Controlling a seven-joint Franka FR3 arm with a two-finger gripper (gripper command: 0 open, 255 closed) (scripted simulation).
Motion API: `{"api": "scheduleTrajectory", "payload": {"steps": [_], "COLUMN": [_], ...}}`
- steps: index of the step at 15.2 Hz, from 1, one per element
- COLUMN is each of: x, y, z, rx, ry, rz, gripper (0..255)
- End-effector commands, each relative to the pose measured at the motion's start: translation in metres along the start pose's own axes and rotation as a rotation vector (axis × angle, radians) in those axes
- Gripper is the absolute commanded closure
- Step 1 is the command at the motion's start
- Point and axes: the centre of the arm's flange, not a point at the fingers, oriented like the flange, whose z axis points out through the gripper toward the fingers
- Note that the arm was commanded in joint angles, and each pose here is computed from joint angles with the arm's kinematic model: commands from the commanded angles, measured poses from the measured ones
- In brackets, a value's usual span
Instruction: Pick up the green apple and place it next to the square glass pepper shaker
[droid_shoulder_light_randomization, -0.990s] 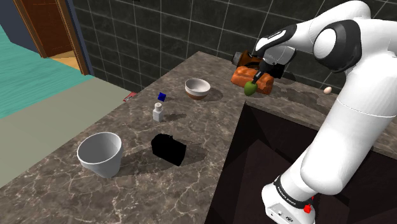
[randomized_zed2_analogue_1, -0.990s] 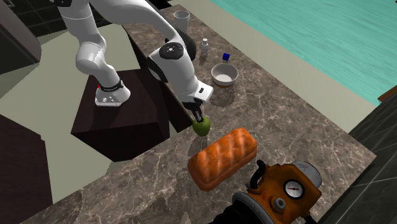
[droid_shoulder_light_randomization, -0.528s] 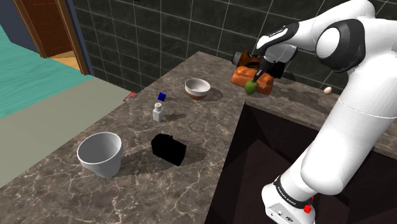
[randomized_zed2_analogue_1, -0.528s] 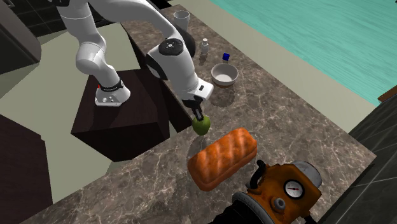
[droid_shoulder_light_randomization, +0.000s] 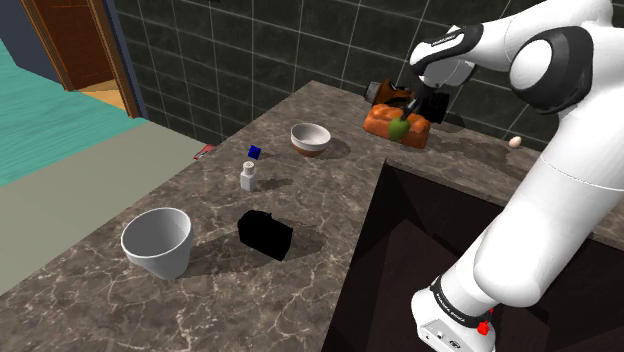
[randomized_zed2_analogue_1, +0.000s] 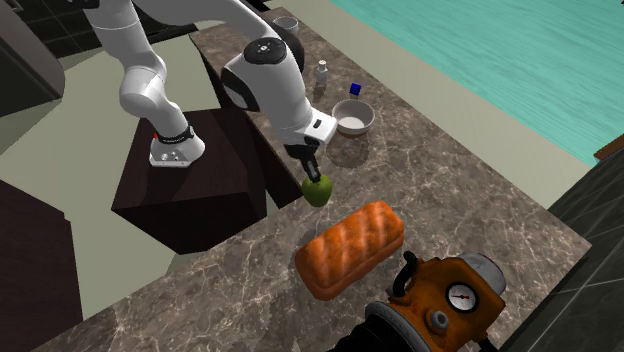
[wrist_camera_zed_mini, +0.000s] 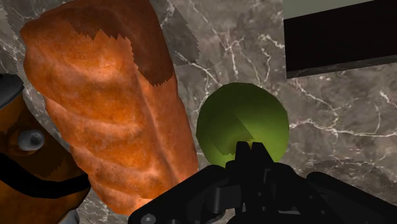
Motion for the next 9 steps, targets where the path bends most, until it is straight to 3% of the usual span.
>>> {"api": "scheduleTrajectory", "payload": {"steps": [1, 9], "x": [0.002, 0.01], "y": [0.002, 0.007], "z": [-0.011, -0.052], "rx": [0.0, 0.0], "ry": [0.0, 0.0], "rz": [0.0, 0.0], "gripper": [255, 255]}}
